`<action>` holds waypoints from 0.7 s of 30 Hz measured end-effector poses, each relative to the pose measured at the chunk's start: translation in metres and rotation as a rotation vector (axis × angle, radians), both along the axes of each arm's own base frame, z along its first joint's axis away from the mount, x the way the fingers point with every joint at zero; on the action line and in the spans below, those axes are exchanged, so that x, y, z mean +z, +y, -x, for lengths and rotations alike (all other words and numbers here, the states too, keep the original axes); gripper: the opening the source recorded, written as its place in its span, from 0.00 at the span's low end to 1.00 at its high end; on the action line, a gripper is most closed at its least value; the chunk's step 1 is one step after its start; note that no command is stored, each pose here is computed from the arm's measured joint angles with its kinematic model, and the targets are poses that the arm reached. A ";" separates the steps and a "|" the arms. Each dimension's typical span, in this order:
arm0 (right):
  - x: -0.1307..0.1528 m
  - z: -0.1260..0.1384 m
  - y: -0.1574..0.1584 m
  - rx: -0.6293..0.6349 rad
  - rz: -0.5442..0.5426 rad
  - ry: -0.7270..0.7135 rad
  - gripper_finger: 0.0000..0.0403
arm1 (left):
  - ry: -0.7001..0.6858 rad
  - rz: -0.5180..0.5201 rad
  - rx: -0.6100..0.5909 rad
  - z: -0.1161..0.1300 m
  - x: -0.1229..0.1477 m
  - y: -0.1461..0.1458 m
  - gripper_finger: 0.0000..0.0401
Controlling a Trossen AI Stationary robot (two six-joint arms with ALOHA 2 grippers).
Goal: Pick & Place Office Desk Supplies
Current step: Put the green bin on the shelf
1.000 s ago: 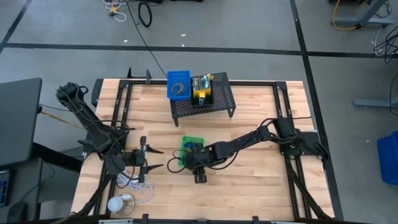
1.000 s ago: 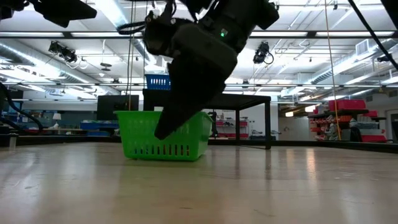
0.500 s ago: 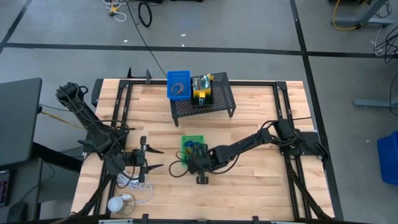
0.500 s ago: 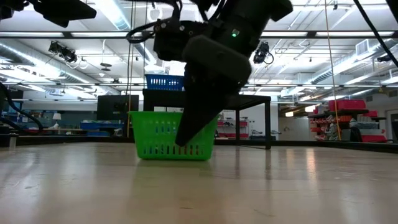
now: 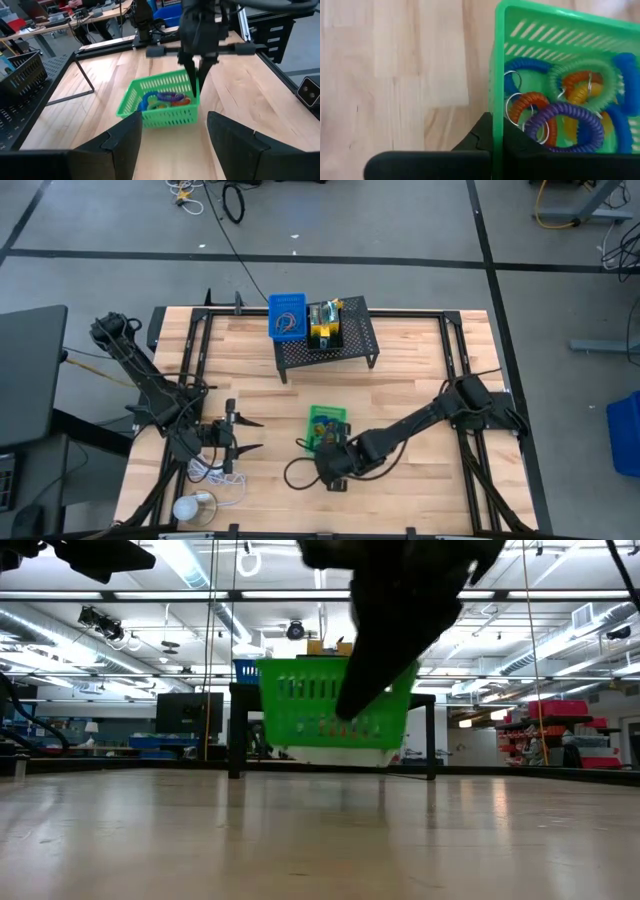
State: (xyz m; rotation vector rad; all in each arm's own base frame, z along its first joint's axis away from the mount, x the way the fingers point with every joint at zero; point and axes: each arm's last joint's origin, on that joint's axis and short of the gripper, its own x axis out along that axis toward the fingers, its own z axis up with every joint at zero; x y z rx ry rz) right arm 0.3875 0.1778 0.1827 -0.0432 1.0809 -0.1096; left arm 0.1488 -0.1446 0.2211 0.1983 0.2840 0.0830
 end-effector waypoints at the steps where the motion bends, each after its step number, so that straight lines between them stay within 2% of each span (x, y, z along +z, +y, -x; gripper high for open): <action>1: 0.002 0.003 0.002 -0.012 0.005 0.004 0.00 | 0.000 -0.001 0.000 0.000 0.000 0.000 0.58; 9: 0.014 0.021 0.010 -0.089 0.075 0.087 0.00 | 0.001 -0.006 -0.001 0.000 0.000 0.000 0.58; 21: 0.063 0.031 0.003 -0.178 0.237 0.161 0.00 | 0.001 -0.007 -0.001 0.000 0.000 0.000 0.58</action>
